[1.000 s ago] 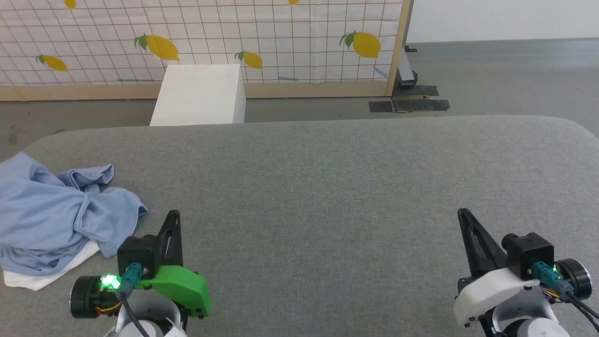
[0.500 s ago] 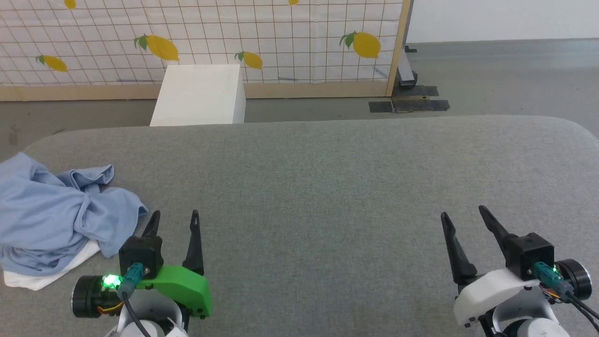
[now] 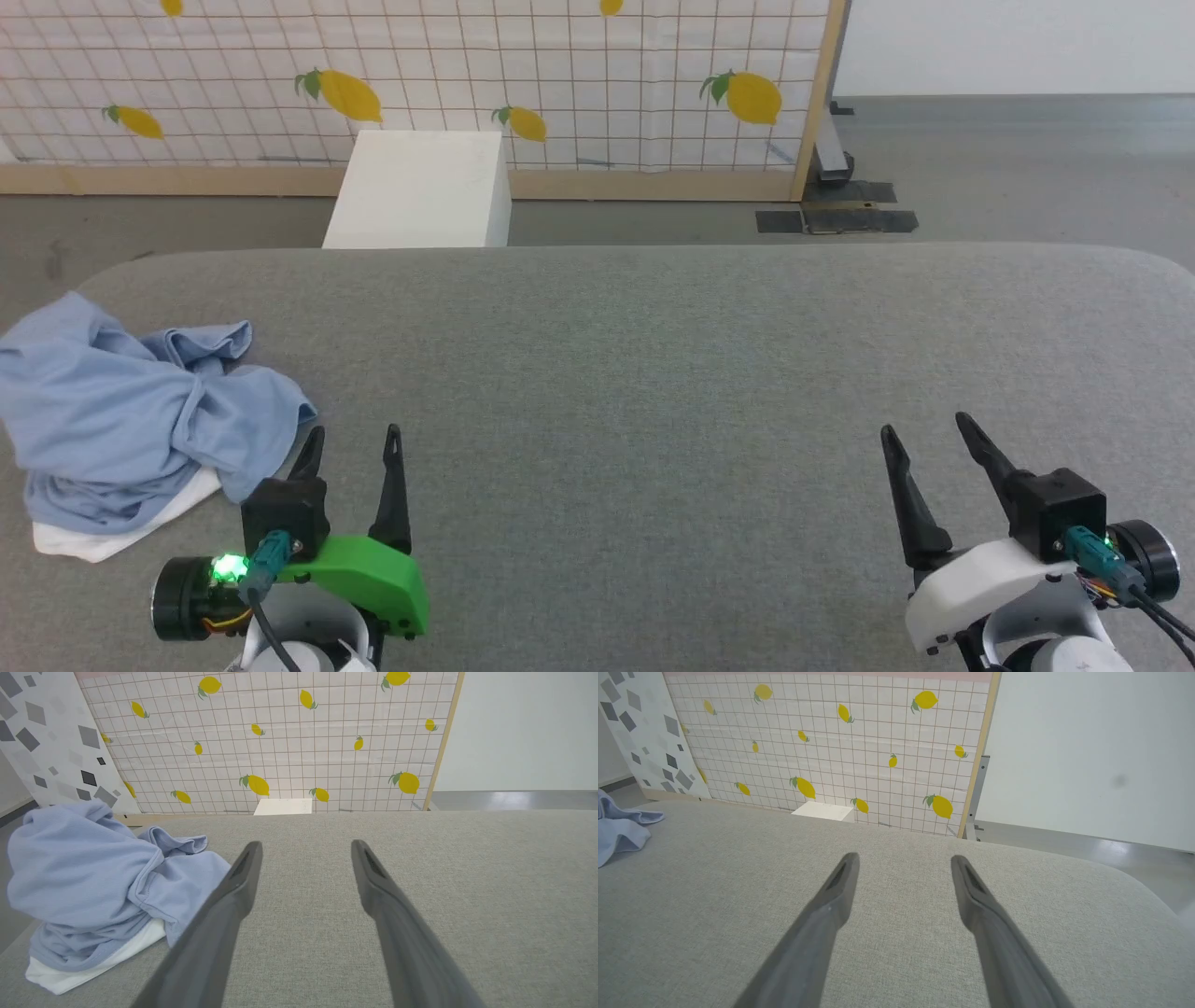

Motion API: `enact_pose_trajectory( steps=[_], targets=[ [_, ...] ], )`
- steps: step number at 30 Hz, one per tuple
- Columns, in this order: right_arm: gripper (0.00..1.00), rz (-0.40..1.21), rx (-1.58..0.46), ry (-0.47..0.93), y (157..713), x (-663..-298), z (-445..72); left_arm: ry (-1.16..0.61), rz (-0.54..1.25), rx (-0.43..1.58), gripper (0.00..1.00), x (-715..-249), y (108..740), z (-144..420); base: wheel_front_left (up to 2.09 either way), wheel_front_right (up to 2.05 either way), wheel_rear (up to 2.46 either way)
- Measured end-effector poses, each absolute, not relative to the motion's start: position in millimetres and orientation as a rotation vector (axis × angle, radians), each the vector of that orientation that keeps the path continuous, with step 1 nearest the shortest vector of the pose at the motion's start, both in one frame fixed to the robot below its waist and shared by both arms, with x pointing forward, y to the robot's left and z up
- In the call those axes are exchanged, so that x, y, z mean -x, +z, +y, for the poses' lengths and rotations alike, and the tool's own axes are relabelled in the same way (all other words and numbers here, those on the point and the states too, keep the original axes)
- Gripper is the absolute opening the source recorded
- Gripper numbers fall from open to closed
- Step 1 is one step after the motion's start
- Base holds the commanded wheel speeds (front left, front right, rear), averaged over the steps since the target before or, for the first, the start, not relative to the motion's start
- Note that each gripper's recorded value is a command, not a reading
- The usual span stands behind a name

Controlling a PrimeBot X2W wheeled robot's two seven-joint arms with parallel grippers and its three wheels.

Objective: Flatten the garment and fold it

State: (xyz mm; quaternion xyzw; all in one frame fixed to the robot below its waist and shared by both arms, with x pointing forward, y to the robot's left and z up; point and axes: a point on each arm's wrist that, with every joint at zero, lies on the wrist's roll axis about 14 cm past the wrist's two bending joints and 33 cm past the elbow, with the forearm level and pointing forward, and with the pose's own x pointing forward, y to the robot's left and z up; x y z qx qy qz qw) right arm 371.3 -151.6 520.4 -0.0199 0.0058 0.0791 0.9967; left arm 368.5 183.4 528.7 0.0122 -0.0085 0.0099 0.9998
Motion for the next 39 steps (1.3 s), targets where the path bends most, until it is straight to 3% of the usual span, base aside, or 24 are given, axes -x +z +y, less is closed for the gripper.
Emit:
enact_pose_trajectory(
  steps=[39],
  targets=[
    [1.00, -0.018, -0.001, 0.425, 518.8, -391.1, -59.0, 0.332, -0.067, 0.016, 1.00, -306.8, 528.6, 271.8, 0.00, 0.00, 0.00]
  ],
)
